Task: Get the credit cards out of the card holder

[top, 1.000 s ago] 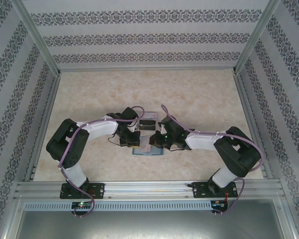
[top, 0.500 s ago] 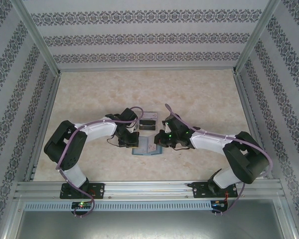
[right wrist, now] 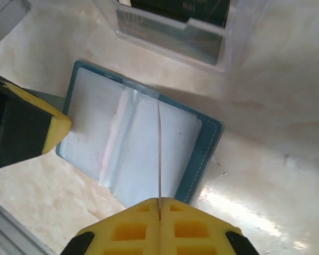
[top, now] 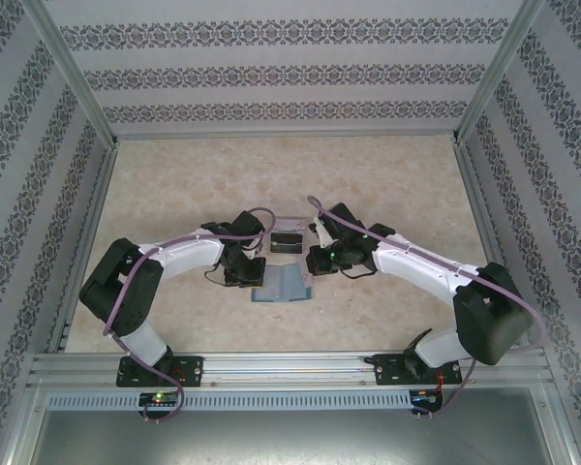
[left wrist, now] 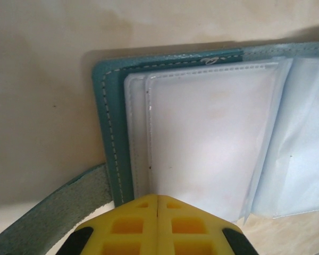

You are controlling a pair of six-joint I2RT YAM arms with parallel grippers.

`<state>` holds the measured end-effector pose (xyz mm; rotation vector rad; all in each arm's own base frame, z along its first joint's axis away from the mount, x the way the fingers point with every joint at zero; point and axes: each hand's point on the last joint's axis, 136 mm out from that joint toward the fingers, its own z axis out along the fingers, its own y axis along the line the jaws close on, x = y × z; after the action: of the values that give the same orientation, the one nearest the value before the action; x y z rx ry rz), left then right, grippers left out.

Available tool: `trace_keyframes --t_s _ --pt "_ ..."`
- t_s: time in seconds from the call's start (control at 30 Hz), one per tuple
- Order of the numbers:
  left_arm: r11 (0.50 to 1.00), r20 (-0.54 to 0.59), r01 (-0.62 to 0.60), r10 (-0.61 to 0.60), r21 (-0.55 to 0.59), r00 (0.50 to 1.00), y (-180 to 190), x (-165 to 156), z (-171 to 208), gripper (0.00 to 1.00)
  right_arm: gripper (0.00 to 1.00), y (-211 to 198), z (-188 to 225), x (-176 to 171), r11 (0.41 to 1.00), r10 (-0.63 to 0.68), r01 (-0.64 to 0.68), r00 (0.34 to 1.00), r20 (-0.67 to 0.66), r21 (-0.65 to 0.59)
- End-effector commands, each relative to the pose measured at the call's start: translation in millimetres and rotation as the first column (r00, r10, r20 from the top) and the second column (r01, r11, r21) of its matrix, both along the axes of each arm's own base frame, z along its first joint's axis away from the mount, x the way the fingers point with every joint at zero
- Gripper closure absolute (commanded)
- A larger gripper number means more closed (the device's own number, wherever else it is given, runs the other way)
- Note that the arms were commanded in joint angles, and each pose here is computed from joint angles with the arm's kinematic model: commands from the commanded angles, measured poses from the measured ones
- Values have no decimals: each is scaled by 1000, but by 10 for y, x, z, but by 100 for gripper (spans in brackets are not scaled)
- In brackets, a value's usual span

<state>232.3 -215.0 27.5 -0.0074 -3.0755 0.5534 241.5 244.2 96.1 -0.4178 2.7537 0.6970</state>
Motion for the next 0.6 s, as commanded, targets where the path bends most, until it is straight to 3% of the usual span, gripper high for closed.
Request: trace_keyframes --t_s 0.0,0.1,0.27,0.57 --pt "999 9 -9 8 40 1000 82 -34 67 94 94 -157 122 74 975 189 -172 975 116 -142" --pt "999 28 -16 15 32 999 75 -6 120 94 95 -147 188 124 924 353 -315 920 169 -216" --pt "998 64 -48 45 41 997 165 25 180 93 99 -216 237 212 775 598 -509 783 174 -373" --pt "998 35 -64 63 20 997 251 -48 123 93 99 -122 354 529 614 758 -648 643 108 -451"
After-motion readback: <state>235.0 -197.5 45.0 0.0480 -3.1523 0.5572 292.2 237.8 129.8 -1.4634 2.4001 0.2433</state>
